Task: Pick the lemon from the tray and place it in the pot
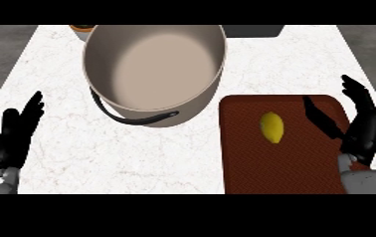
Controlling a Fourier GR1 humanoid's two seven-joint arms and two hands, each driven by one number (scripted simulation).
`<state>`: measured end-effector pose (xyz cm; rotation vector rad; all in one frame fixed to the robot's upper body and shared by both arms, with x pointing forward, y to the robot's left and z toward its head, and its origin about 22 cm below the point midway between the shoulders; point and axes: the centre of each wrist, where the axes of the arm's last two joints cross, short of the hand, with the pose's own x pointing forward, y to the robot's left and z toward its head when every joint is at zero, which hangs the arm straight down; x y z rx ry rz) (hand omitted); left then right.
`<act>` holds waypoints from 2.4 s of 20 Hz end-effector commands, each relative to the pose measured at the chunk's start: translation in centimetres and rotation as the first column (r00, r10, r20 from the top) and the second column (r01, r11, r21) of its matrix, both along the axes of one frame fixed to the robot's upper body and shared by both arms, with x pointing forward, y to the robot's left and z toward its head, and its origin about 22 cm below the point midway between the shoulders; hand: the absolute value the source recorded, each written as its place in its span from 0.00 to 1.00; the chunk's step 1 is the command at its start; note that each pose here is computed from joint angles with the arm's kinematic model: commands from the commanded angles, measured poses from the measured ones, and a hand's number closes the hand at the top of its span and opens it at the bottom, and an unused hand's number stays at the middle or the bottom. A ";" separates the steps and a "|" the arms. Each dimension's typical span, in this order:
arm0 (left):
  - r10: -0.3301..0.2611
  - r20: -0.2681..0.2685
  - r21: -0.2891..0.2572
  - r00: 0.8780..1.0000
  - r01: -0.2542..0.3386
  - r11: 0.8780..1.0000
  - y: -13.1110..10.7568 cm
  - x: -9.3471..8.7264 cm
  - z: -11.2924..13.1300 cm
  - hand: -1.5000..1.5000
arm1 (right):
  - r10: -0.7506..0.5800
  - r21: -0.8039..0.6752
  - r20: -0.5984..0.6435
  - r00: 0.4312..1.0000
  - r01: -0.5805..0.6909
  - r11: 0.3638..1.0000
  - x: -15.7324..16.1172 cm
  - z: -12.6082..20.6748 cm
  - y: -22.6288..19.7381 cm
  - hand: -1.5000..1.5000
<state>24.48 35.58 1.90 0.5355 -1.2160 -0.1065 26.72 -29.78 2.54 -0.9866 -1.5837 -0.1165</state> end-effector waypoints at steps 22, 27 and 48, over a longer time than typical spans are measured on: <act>0.002 -0.059 -0.009 0.998 -0.002 1.000 -2.6 1.5 0.6 0.50 | -0.168 -0.210 -0.796 0.581 -0.005 0.978 1.6 3.9 14.5 0.00; 0.042 -0.066 -0.006 0.997 -0.043 0.999 -2.1 2.4 1.2 0.50 | -0.213 -0.228 -0.839 0.500 0.033 0.973 1.1 6.2 15.9 0.00; 0.019 -0.057 -0.004 0.998 -0.019 1.000 -3.1 2.4 2.0 0.50 | -0.239 -0.224 -0.859 0.453 0.088 0.971 3.9 3.4 13.7 0.00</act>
